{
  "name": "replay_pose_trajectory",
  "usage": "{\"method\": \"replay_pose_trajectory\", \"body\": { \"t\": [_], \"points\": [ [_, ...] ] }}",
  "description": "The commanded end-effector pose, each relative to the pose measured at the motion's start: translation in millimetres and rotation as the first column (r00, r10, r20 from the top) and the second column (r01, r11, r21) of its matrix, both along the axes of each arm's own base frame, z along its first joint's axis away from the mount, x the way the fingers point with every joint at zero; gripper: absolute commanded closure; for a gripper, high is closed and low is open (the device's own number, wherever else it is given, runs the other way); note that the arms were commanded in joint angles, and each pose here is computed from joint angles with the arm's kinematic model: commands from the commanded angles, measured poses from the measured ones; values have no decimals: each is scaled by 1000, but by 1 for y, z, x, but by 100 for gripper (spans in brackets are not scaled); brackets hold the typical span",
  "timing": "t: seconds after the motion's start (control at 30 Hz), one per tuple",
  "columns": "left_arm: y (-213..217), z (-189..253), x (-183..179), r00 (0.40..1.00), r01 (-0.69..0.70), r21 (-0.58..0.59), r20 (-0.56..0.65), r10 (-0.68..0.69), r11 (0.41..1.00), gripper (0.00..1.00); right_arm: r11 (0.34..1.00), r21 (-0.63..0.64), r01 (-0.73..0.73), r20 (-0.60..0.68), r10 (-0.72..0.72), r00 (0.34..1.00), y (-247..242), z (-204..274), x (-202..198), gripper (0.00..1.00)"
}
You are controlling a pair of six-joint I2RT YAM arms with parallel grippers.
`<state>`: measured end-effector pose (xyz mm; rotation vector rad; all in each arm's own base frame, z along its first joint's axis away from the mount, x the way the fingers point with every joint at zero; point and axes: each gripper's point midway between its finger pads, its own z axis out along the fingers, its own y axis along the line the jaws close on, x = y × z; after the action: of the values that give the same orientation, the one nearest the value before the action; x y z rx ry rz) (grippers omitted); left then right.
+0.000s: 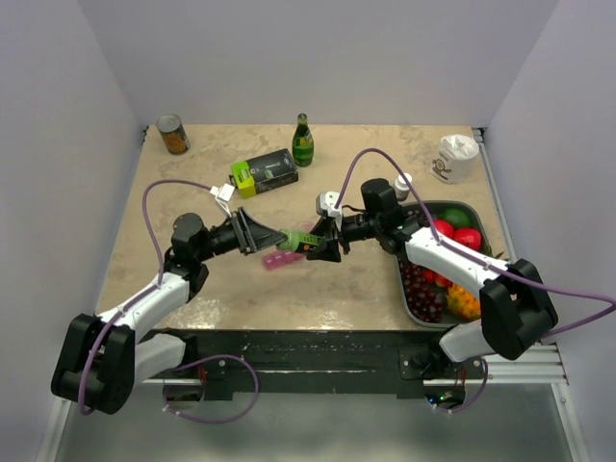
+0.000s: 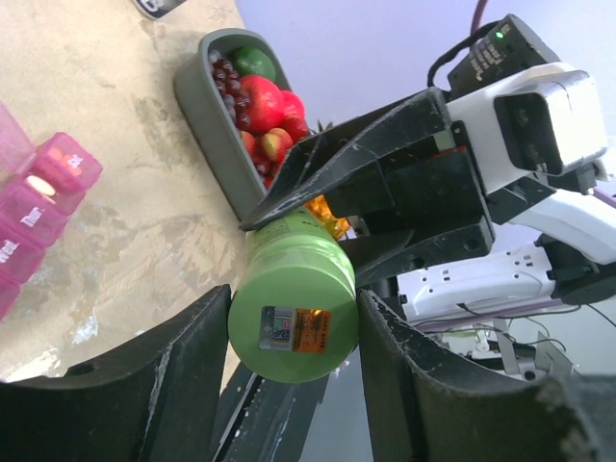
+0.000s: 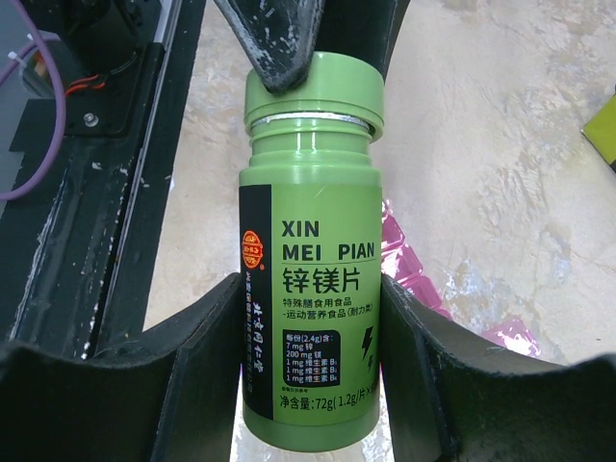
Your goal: Sort the pills into containers
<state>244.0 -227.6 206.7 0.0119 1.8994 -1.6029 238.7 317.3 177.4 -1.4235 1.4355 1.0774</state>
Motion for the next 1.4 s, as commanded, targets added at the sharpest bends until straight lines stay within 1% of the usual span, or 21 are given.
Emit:
{"method": "replay_pose_trajectory", "body": {
  "t": [0.0, 0.23, 0.27, 0.33, 0.37, 0.43, 0.47, 0.5, 0.57, 0.6, 0.73, 0.87, 0.9, 0.97, 1.0, 1.07, 1.1, 1.2, 1.23, 1.33, 1.37],
  "points": [
    [-10, 29, -5, 995, 54, -67, 86, -48, 996, 91, 996, 78, -48, 71, 43, 997, 12, 33, 0, 100],
    [-24, 27, -12, 992, 106, -68, 83, -100, 992, 91, 996, 76, -44, 71, 39, 997, 13, 32, 1, 100],
    [-25, 28, -9, 988, 105, -43, 117, -100, 994, 92, 996, 73, -42, 75, 36, 997, 12, 32, 1, 100],
    [-23, 11, -3, 994, 82, 31, 67, -84, 996, 92, 997, 60, -38, 84, 33, 996, 12, 30, 2, 100],
    [-23, 14, 3, 988, 76, 82, 126, -86, 994, 92, 998, 57, -38, 84, 33, 996, 12, 29, 2, 100],
    [-20, 0, 5, 993, 78, 160, 79, -92, 984, 93, 997, 58, -47, 81, 42, 996, 12, 29, 1, 100],
    [-20, 7, 11, 984, 74, 202, 143, -104, 977, 93, 997, 57, -50, 81, 46, 996, 13, 29, 0, 100],
    [-19, -5, 9, 989, 94, 242, 89, -118, 966, 93, 997, 55, -55, 80, 51, 996, 13, 28, -1, 100],
    [-20, -2, 12, 981, 119, 281, 115, -157, 952, 94, 997, 57, -61, 83, 56, 995, 14, 30, -2, 100],
    [-19, -7, 10, 982, 136, 293, 89, -169, 946, 95, 996, 58, -62, 84, 57, 995, 14, 31, -3, 100],
    [-22, -11, 7, 975, 174, 295, 80, -205, 940, 95, 995, 85, -58, 55, 54, 997, 15, 42, -5, 100],
    [-27, -6, -4, 968, 218, 206, 82, -239, 954, 95, 982, 157, -100, 5, 101, 995, 17, 59, -15, 100],
    [-29, 2, -4, 959, 220, 186, 136, -247, 957, 95, 981, 169, -99, -31, 106, 994, 17, 62, -17, 100],
    [-30, 5, -13, 943, 267, 165, 161, -293, 949, 95, 971, 206, -118, -36, 128, 991, 17, 71, -21, 100],
    [-31, 8, -15, 931, 280, 166, 195, -310, 946, 95, 966, 221, -133, -84, 155, 984, 17, 73, -28, 100],
    [-31, 11, -23, 889, 336, 196, 258, -379, 921, 93, 954, 258, -152, -86, 179, 980, 17, 82, -32, 100],
    [-30, 11, -25, 872, 349, 220, 281, -402, 911, 91, 949, 269, -164, -136, 206, 969, 16, 85, -40, 100],
    [-25, 8, -21, 825, 335, 339, 346, -447, 879, 75, 935, 309, -172, -158, 229, 960, 16, 94, -45, 100],
    [-25, 13, -13, 819, 305, 370, 368, -440, 878, 65, 932, 317, -178, -149, 234, 961, 16, 96, -46, 100],
    [-19, 5, -3, 832, 264, 434, 349, -431, 861, 46, 930, 319, -180, -145, 236, 961, 15, 98, -47, 100],
    [-18, 2, -2, 834, 260, 444, 345, -431, 858, 44, 930, 319, -182, -140, 236, 962, 15, 99, -48, 100]
  ]
}}
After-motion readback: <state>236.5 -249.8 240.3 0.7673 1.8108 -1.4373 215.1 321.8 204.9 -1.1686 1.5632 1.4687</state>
